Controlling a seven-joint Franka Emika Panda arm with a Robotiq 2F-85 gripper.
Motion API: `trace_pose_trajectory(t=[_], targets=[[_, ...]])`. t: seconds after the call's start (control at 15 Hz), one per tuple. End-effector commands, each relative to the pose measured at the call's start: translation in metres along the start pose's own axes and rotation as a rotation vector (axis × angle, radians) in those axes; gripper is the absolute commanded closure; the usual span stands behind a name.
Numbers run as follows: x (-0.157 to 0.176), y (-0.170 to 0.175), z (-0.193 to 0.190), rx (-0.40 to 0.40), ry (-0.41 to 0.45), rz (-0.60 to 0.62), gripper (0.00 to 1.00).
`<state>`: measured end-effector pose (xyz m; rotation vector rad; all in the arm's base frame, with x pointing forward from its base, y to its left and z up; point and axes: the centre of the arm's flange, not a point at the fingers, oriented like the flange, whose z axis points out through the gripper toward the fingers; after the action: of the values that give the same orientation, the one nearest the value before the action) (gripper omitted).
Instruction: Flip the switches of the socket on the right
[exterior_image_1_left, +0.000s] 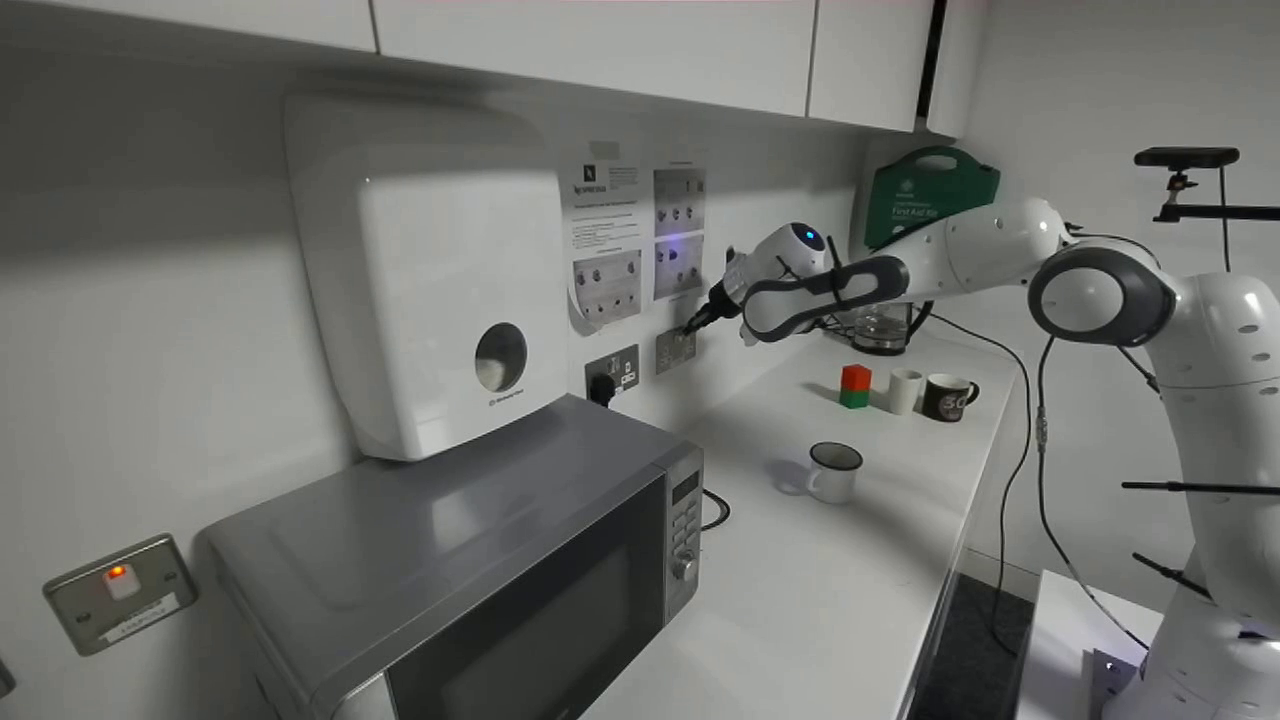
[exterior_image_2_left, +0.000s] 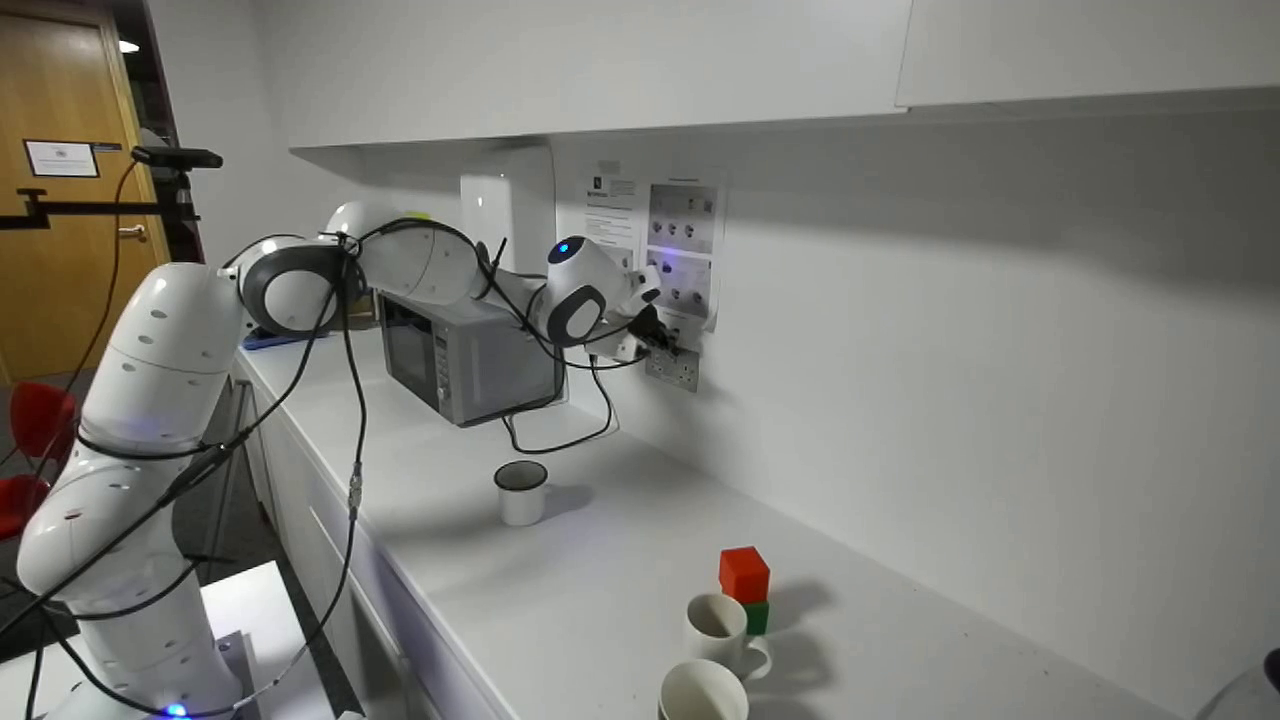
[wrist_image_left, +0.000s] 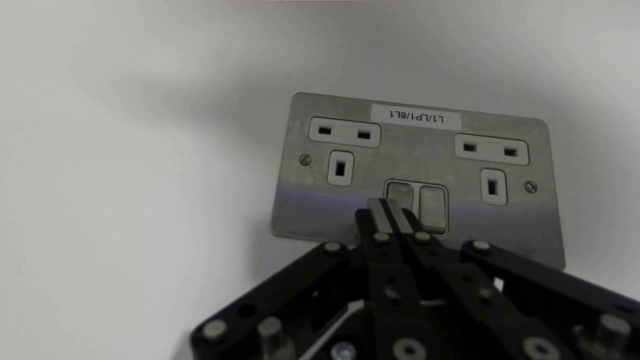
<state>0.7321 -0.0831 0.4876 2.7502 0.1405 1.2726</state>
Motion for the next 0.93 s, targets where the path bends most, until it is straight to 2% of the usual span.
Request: trace_pose_trajectory(t=[0.0,0.27,0.4,0.87], targets=[[0.007,0.009,-0.007,0.018,-0.011,-0.018,1.0],[-0.022,0.006,-0.043,0.051,-0.101,-0.023,1.0],[-0.035,0.008,-0.062,0.043,-0.125,-0.026,1.0],[-0.063,0.014,-0.116,0.019,-0.148,-0.027,1.0]])
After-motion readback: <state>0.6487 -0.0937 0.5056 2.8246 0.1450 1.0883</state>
